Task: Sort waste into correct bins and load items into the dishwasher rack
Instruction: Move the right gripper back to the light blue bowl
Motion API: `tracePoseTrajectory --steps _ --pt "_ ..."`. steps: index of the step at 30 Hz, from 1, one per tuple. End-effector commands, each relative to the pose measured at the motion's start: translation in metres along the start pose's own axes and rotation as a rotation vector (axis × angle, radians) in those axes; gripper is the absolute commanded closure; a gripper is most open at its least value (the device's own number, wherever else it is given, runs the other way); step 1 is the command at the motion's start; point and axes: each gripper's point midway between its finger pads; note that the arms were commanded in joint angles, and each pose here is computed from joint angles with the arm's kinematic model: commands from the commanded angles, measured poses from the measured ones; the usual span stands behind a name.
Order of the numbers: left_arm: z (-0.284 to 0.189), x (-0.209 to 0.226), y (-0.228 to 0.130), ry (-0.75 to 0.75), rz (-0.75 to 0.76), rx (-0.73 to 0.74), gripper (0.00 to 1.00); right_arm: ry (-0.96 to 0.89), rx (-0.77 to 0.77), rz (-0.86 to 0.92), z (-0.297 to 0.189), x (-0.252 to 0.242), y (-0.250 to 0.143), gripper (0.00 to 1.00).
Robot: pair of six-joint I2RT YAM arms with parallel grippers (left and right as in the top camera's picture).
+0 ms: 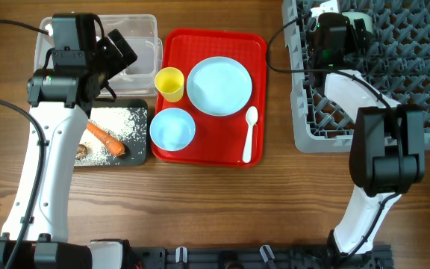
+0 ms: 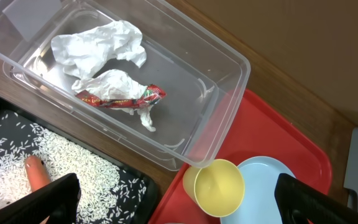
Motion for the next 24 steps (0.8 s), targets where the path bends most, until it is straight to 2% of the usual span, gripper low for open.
tracePoseTrajectory --steps 1,4,11,15,18,24 --pt "0.001 0.004 0.002 0.013 -0.011 -0.007 0.0 0.001 -0.07 0.168 -0.032 -0.034 0.031 0.0" --pt "0.001 0.004 0.002 0.013 -0.011 -0.007 0.0 0.141 -0.098 0.222 -0.06 -0.033 0.044 0.0" --pt "0.001 0.004 0.002 0.013 -0.011 -0.007 0.0 0.829 -0.117 0.456 -0.177 0.017 0.068 0.0" --pt "0.001 0.004 0.002 0.013 -0.011 -0.007 0.0 1.16 -0.133 0.503 -0.227 0.047 0.081 0.0" --pt "0.001 0.004 0.002 0.013 -0.011 -0.007 0.0 1.231 -0.092 0.485 -0.238 0.074 0.08 0.01" --pt "0.001 0.004 0.002 0.013 -0.011 -0.007 0.0 1.277 0.002 0.351 -0.263 0.147 0.069 0.1"
Point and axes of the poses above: each gripper's point midway between its finger pads, its own z axis out along the fingers, its own x axis along the line the jaws close on, y = z × x, and after that the axes turned 5 degrees about -z, right-handed
